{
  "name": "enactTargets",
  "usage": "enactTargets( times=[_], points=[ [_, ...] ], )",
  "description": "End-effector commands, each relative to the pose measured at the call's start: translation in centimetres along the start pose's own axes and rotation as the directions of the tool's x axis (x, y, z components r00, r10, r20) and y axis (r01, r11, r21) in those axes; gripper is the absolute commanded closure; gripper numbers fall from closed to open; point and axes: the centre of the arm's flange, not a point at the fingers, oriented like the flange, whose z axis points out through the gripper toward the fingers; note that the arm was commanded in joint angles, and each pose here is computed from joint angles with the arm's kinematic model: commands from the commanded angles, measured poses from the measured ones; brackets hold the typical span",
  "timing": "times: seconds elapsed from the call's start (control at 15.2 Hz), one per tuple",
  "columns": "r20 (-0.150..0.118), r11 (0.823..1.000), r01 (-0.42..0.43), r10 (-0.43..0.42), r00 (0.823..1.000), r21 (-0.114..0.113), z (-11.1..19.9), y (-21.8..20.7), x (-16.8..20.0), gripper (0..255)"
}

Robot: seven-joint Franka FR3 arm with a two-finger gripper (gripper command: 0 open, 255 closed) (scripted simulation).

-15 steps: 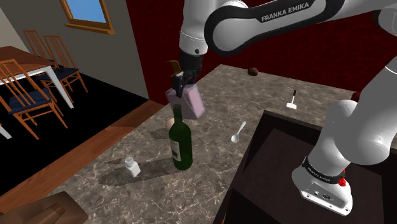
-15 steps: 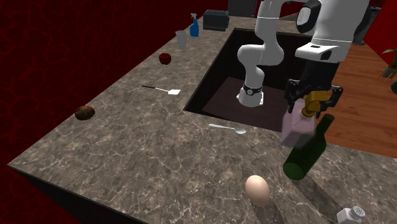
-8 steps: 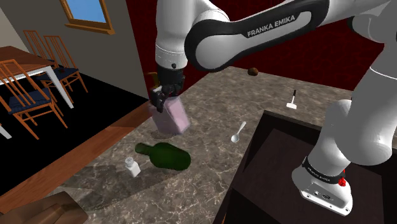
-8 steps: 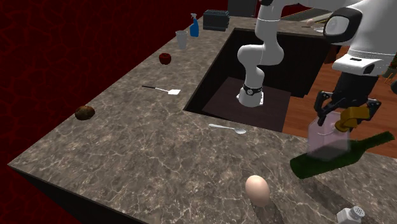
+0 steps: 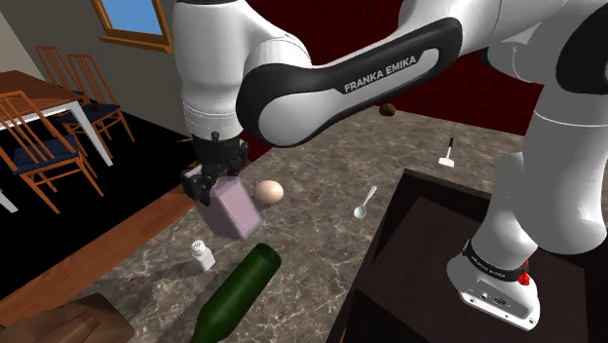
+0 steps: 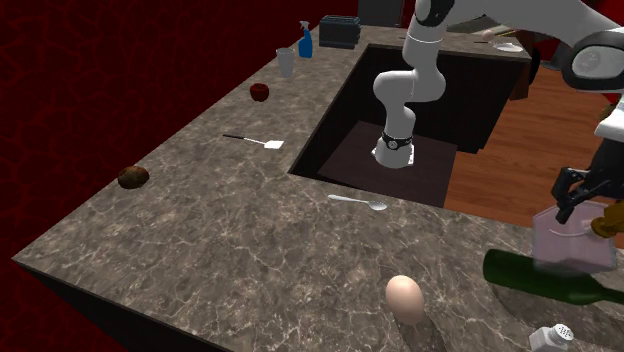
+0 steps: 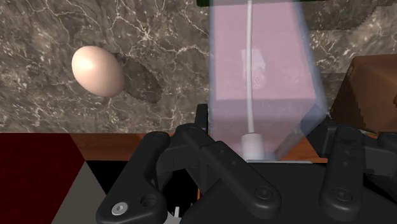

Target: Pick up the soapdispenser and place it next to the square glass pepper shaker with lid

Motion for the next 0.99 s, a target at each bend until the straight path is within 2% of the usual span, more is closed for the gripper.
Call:
enactTargets(
  times=[0.0,0.59,0.92],
  points=[
    [-0.001,1.000,-0.002,0.002,1.000,0.000,0.6,-2.6,-0.1,255],
    [-0.001,1.000,-0.002,0.002,1.000,0.000,3.3,-14.2,0.8,255],
    [-0.001,1.000,-0.002,0.002,1.000,0.000,5.5,-14.8,0.4,255]
  ],
)
